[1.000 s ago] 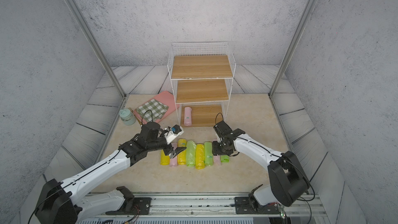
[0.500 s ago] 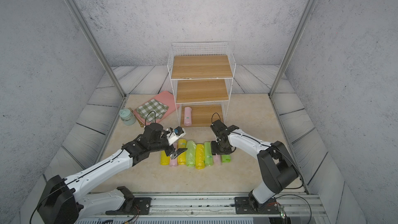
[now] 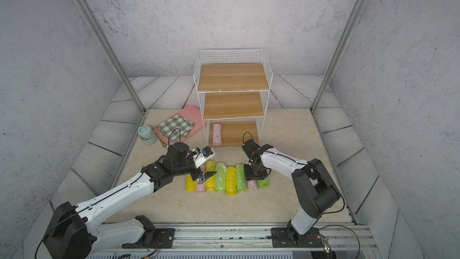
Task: Sort the rolls of trash bags by color and place them on the shelf
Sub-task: Pick up the roll of trash bags from the center of the board, then place the roll of trash bags on the shelf.
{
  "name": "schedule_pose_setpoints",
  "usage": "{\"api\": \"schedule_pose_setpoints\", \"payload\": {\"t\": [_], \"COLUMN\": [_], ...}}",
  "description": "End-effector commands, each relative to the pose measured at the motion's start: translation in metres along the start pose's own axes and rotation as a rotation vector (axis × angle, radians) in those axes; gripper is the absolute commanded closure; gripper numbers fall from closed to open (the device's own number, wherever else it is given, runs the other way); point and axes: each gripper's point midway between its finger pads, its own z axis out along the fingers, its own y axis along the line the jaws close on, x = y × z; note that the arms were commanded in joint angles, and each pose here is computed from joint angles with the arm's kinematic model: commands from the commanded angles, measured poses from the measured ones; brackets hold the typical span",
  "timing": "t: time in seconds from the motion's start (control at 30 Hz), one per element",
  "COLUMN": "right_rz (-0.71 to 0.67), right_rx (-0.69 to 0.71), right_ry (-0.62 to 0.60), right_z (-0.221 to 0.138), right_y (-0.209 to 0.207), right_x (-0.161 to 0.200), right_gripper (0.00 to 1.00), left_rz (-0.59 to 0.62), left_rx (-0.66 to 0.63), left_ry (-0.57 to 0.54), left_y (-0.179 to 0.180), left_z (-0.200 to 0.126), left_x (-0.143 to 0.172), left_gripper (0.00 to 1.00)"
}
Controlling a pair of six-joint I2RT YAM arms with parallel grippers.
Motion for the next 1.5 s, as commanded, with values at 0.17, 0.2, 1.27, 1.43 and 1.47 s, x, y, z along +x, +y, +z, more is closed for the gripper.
{"api": "schedule_pose_setpoints", "payload": {"t": [0.17, 0.2, 1.27, 1.43, 1.47], "right_rz": [0.005, 0.004, -0.056, -0.031, -0.025], "right_rx": [-0.028, -0.035, -0.406, -0.499, -0.515], "right_ry": [-0.100, -0.116, -0.462, -0.480, -0.489], "right_z": [-0.018, -0.021, -0.096, -0.098, -0.098], "right_y": [0.001, 0.002, 0.071, 0.088, 0.091], "right_x": [-0.004, -0.005, -0.068, -0.089, -0.094], "right_gripper": [0.68, 0.70, 1.00, 1.00, 1.00], "left_rz": [-0.012, -0.013, -0.151, -0.187, -0.203], "left_rx": [0.014, 0.013, -0.165, -0.218, -0.225], "left_ry": [-0.007, -0.007, -0.148, -0.154, -0.154], "left_y": [-0.004, -0.003, 0.054, 0.067, 0.071], "left_z": [0.005, 0.005, -0.039, -0.044, -0.046], "left_x": [0.000, 0.000, -0.064, -0.063, -0.063], "left_gripper": [0.03, 0.03, 0.03, 0.03, 0.03]}}
